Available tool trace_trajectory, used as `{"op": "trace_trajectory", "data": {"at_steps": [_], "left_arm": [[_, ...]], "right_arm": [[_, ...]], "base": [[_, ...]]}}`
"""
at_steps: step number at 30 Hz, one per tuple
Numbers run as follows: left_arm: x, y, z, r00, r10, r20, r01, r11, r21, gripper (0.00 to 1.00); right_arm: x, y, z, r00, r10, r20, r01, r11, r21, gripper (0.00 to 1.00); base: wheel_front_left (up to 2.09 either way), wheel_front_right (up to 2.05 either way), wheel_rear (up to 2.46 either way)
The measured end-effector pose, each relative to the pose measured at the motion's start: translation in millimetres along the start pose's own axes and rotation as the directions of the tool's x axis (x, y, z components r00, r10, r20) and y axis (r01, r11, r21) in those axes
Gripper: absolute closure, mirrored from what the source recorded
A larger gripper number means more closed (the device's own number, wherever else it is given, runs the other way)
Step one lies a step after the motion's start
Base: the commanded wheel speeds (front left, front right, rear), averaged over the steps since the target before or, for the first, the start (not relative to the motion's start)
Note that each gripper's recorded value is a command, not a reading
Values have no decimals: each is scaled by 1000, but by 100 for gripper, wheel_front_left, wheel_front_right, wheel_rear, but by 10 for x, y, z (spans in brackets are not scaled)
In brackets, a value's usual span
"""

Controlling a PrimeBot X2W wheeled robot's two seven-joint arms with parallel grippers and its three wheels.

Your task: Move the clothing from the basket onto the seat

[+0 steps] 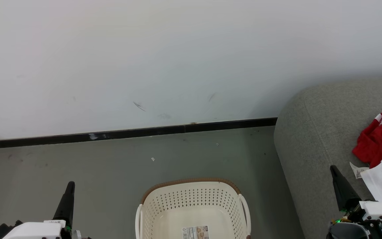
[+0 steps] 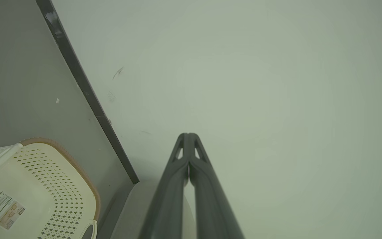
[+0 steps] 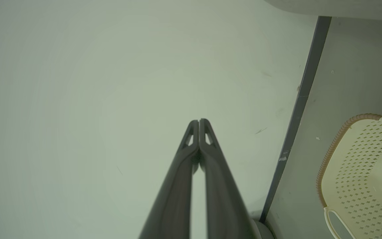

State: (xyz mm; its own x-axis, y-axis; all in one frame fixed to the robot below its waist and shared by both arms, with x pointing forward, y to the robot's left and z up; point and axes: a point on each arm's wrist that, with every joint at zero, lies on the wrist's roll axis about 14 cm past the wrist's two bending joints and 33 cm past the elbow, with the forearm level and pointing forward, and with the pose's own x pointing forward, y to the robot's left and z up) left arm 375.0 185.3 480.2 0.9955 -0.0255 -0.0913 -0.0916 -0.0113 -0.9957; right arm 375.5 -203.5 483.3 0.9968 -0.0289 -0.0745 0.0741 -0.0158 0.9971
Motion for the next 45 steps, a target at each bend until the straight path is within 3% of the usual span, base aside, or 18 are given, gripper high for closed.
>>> {"op": "trace_trajectory", "data": {"at_steps": [45], "left_arm": [[-4, 28, 7, 1000, 8, 2, -8, 1000, -1, 100]], "right_arm": [[0, 1, 32, 1000, 0, 8, 0, 1000, 2, 100]], "base": [[0, 0, 0]]}}
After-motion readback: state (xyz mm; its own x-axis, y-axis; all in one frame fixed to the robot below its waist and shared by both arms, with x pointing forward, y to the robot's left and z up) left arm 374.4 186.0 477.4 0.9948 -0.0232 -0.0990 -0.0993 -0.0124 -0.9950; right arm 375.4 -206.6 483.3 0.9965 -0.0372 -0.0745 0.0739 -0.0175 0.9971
